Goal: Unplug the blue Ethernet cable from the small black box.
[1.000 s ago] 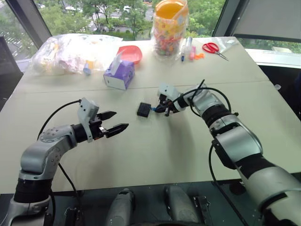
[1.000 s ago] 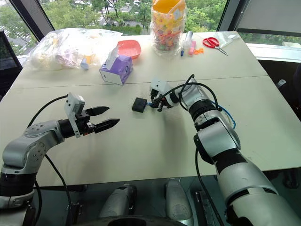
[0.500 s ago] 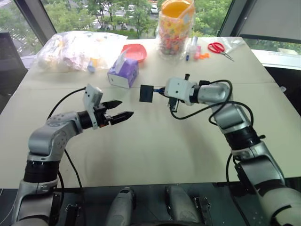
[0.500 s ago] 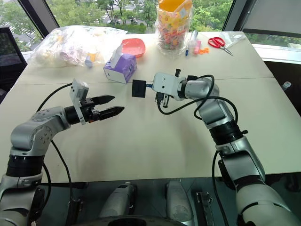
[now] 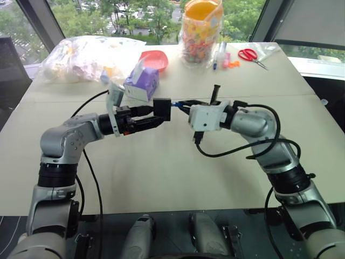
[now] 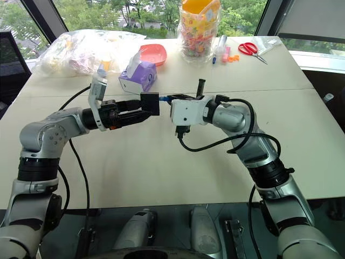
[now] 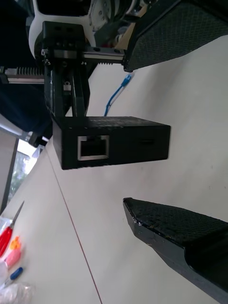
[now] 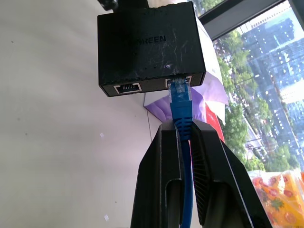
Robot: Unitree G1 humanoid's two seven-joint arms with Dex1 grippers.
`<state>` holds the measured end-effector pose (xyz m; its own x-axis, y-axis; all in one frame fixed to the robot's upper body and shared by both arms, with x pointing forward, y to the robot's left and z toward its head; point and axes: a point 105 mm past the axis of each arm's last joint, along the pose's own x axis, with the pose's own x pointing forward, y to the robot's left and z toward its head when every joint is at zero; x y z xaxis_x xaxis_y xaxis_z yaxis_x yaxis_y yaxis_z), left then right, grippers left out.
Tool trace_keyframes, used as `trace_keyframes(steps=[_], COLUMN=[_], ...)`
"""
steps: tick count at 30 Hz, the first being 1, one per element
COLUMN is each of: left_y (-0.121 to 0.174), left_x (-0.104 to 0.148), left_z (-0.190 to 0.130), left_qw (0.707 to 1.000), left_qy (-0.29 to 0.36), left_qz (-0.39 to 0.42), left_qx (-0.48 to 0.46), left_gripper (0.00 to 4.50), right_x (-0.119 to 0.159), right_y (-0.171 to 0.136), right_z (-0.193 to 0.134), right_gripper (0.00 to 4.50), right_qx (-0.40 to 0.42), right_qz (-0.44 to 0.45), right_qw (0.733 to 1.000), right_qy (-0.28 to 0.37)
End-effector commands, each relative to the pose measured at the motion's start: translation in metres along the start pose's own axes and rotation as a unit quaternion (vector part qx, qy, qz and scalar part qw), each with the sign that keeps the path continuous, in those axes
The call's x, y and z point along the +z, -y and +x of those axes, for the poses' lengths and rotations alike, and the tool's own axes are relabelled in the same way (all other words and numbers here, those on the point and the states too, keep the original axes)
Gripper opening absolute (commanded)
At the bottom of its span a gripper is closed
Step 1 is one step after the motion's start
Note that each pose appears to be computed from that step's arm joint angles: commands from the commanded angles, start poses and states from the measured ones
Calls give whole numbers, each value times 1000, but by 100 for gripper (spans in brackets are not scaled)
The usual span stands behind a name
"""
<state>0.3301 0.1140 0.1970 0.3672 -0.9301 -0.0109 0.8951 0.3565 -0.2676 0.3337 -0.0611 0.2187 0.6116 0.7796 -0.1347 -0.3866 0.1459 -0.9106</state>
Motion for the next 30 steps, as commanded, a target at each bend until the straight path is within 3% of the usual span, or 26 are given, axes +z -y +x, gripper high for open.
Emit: trace_keyframes(steps=[1, 7, 8, 10, 13, 16, 20, 26, 30], left_y=[6, 6, 6, 6, 7, 13, 23, 25, 24], left_x=[8, 1, 0, -3, -8, -12, -12, -9, -7], left_z=[3, 5, 5, 4, 1, -6, -14, -18, -18], left_qw=[1000, 1000, 1000, 999, 999, 997, 992, 989, 989], left_qy=[13, 10, 8, -2, -14, -36, -52, -56, -55], left_qz=[8, 10, 10, 20, 24, 42, 76, 101, 107], left_qx=[-22, -24, -23, -26, -30, -51, -84, -92, -89], left_gripper=[322, 64, 50, 51, 51, 51, 51, 51, 51], right_x=[18, 24, 25, 28, 35, 36, 39, 42, 45], right_y=[7, 6, 6, 4, -2, -9, -5, 5, 6], right_z=[-4, -5, -5, -7, -11, -17, -28, -31, -27], right_gripper=[0, 0, 0, 0, 109, 241, 442, 448, 448], right_qx=[-13, -4, -4, 11, 48, 100, 164, 198, 206], right_qz=[-35, -51, -53, -44, 26, 161, 336, 481, 523], right_qw=[999, 998, 998, 998, 996, 979, 924, 851, 824], right_qy=[29, 41, 43, 51, 75, 75, 78, 72, 68])
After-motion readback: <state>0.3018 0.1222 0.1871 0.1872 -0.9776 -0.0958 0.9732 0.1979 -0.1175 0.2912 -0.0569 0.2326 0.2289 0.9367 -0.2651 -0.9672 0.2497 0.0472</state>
